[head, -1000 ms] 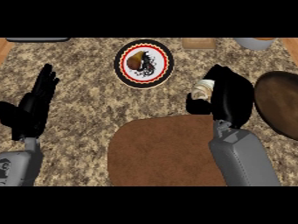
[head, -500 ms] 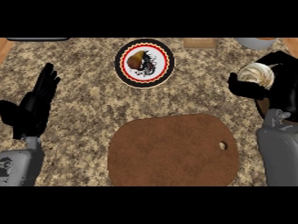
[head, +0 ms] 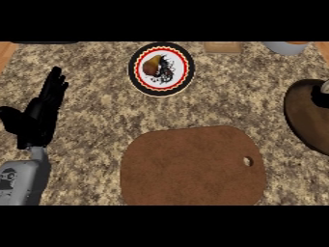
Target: Pick the cupcake from the cutting board and place it in the pan
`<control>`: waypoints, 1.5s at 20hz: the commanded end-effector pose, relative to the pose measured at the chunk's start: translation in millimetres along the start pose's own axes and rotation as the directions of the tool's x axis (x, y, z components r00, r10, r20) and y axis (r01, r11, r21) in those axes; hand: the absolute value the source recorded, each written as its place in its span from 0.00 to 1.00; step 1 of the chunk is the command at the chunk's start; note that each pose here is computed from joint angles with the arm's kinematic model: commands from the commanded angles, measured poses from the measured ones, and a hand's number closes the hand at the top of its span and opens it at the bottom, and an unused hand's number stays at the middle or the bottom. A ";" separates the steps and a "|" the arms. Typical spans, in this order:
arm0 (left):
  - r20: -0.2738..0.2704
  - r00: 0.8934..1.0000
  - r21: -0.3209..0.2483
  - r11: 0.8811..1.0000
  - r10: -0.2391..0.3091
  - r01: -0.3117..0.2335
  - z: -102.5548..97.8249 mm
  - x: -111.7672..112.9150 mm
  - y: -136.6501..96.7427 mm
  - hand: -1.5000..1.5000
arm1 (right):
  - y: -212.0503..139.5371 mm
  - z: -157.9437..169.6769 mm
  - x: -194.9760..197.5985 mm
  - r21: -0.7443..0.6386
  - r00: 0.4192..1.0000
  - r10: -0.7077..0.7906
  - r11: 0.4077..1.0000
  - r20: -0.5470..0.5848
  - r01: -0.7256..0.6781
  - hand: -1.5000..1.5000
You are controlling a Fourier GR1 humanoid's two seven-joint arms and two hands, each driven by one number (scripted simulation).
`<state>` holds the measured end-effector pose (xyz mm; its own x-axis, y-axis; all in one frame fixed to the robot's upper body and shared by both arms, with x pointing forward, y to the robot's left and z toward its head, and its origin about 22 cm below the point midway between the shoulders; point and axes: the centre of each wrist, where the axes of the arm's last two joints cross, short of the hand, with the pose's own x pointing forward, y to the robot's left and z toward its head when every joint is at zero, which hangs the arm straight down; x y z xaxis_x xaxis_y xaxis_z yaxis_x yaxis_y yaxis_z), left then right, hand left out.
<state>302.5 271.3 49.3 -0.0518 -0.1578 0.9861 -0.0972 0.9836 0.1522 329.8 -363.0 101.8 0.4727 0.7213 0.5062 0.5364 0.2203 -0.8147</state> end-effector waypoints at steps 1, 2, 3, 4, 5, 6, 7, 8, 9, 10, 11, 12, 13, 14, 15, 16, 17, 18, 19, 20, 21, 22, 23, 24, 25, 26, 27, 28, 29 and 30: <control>-0.010 1.000 -0.009 1.000 0.010 -0.010 -4.8 13.0 -10.2 0.50 | 1.4 -30.7 -53.1 -0.047 0.995 0.094 0.994 -0.033 -0.096 1.00; 0.008 1.000 -0.029 1.000 0.001 -0.001 5.4 5.6 -0.9 0.50 | 13.7 -26.2 -69.7 -0.050 0.991 0.122 0.991 -0.052 -0.125 1.00; -0.002 1.000 -0.026 1.000 0.005 -0.005 4.3 3.4 -20.5 0.50 | 2.3 -44.2 -69.6 -0.059 0.994 0.096 0.993 -0.049 -0.099 1.00; 0.015 1.000 -0.015 1.000 -0.011 0.011 4.1 6.6 5.3 0.50 | 2.1 -44.3 -92.6 -0.045 0.993 0.099 0.994 -0.063 -0.102 1.00; 0.017 1.000 -0.019 1.000 0.003 -0.003 8.2 9.7 -18.1 0.50 | 13.1 -45.5 -92.5 -0.053 0.994 0.076 0.995 -0.074 -0.080 1.00; 0.014 1.000 -0.037 0.999 0.006 -0.006 11.7 8.3 -6.3 0.50 | 25.6 -37.3 -100.6 -0.052 0.996 0.055 0.997 -0.071 -0.058 1.00; 0.006 1.000 -0.016 1.000 -0.001 0.001 -4.6 2.7 12.0 0.50 | 15.5 -47.9 -107.7 -0.050 0.994 0.079 0.995 -0.073 -0.083 1.00; 0.001 1.000 -0.034 0.999 0.003 -0.003 2.5 18.8 -0.8 0.50 | 29.4 -44.4 -103.9 -0.051 0.996 0.056 0.997 -0.076 -0.060 1.00; 0.008 1.000 -0.021 1.000 -0.009 0.010 -1.2 12.6 3.5 0.50 | 16.0 -54.1 -114.2 -0.052 0.996 0.044 0.997 -0.076 -0.048 1.00; 0.020 1.000 -0.047 0.999 -0.007 0.008 8.7 2.9 -17.3 0.50 | 16.2 -60.4 -107.9 -0.035 0.994 0.067 0.997 -0.087 -0.070 1.00; 0.016 1.000 -0.028 1.000 -0.006 0.006 -8.7 13.6 -13.8 0.50 | 16.0 -57.7 -119.1 -0.004 0.996 0.061 0.998 -0.071 -0.062 1.00; 0.013 1.000 -0.022 1.000 -0.008 0.009 1.8 12.4 -8.4 0.50 | 36.9 -37.1 -121.2 -0.010 0.988 -0.094 0.996 -0.119 0.094 1.00; 0.019 1.000 -0.025 1.000 0.007 -0.006 0.3 6.2 -9.5 0.50 | 29.2 -48.6 -120.0 0.008 0.986 -0.084 0.996 -0.145 0.086 1.00; 0.009 1.000 -0.052 0.999 0.004 -0.004 3.3 5.7 -7.8 0.50 | 36.1 -49.7 -111.1 0.071 0.983 -0.047 0.996 -0.177 0.060 0.00; 0.032 0.999 -0.036 0.999 0.010 -0.009 -1.2 21.2 -16.8 0.50 | 30.4 -49.5 -121.9 0.171 0.971 -0.112 0.974 -0.212 0.149 0.00; 0.011 1.000 -0.039 0.999 0.011 -0.011 5.1 5.1 -3.0 0.50 | 33.8 -49.3 -118.2 0.212 0.957 -0.162 0.953 -0.239 0.215 0.00; 0.027 1.000 -0.038 0.999 -0.006 0.007 -5.5 22.0 -5.9 0.50 | 49.5 -37.1 -118.0 0.255 0.953 -0.173 0.938 -0.249 0.237 0.00; 0.026 1.000 -0.045 0.999 0.006 -0.005 5.0 7.9 -8.0 0.50 | 40.9 -40.8 -128.1 0.257 0.951 -0.196 0.932 -0.240 0.256 0.00; 0.023 1.000 -0.038 0.999 0.000 0.001 3.1 7.1 -6.2 0.50 | 40.7 -38.6 -134.2 0.259 0.941 -0.235 0.919 -0.243 0.296 0.00; 0.023 1.000 -0.024 1.000 0.001 0.000 -0.8 1.8 -4.5 0.50 | 38.2 -39.1 -138.8 0.262 0.946 -0.231 0.921 -0.227 0.288 0.00; 0.016 1.000 -0.042 0.999 -0.009 0.010 1.6 3.2 -4.1 0.50 | 48.6 -26.7 -145.8 0.261 0.948 -0.228 0.923 -0.220 0.283 0.00; 0.026 1.000 -0.050 0.999 0.015 -0.014 2.1 6.6 2.0 0.50 | 36.9 -30.1 -158.6 0.251 0.956 -0.208 0.933 -0.207 0.257 0.00; 0.013 1.000 -0.041 0.999 0.003 -0.002 -6.1 1.1 -5.2 0.50 | 38.0 -42.5 -134.6 0.221 0.958 -0.229 0.938 -0.174 0.265 0.00; 0.021 1.000 -0.041 0.999 0.019 -0.018 0.5 12.8 -8.7 0.50 | 48.6 -24.4 -150.4 0.185 0.951 -0.261 0.939 -0.163 0.290 0.00; 0.003 1.000 -0.039 0.999 0.009 -0.009 3.7 2.9 -3.4 0.50 | 41.8 -37.5 -137.5 0.155 0.939 -0.310 0.930 -0.149 0.332 0.00; 0.000 1.000 -0.018 1.000 -0.008 0.008 2.7 -1.7 0.1 0.50 | 46.4 -25.4 -151.2 0.122 0.933 -0.339 0.928 -0.124 0.353 0.00; 0.004 1.000 -0.038 0.999 0.008 -0.008 -1.3 9.2 -4.4 0.50 | 41.9 -34.7 -142.4 0.094 0.920 -0.372 0.918 -0.122 0.384 0.00; -0.017 1.000 -0.009 1.000 -0.007 0.007 -5.8 5.4 -3.4 0.50 | 43.4 -30.4 -146.1 0.056 0.905 -0.415 0.905 -0.092 0.421 0.00; -0.006 1.000 -0.022 1.000 0.004 -0.004 1.5 0.9 17.1 0.50 | 43.0 -27.3 -152.6 0.015 0.889 -0.445 0.893 -0.111 0.449 0.00; -0.013 1.000 -0.018 1.000 0.002 -0.002 7.0 8.5 10.5 0.50 | 35.8 -28.4 -160.1 -0.027 0.873 -0.480 0.877 -0.086 0.480 0.00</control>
<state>300.8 273.3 54.8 -0.0505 -0.1554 0.9866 -0.0717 0.9858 0.1516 303.8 -481.3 2.0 0.3215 0.4915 0.8093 0.6156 0.5409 -0.5731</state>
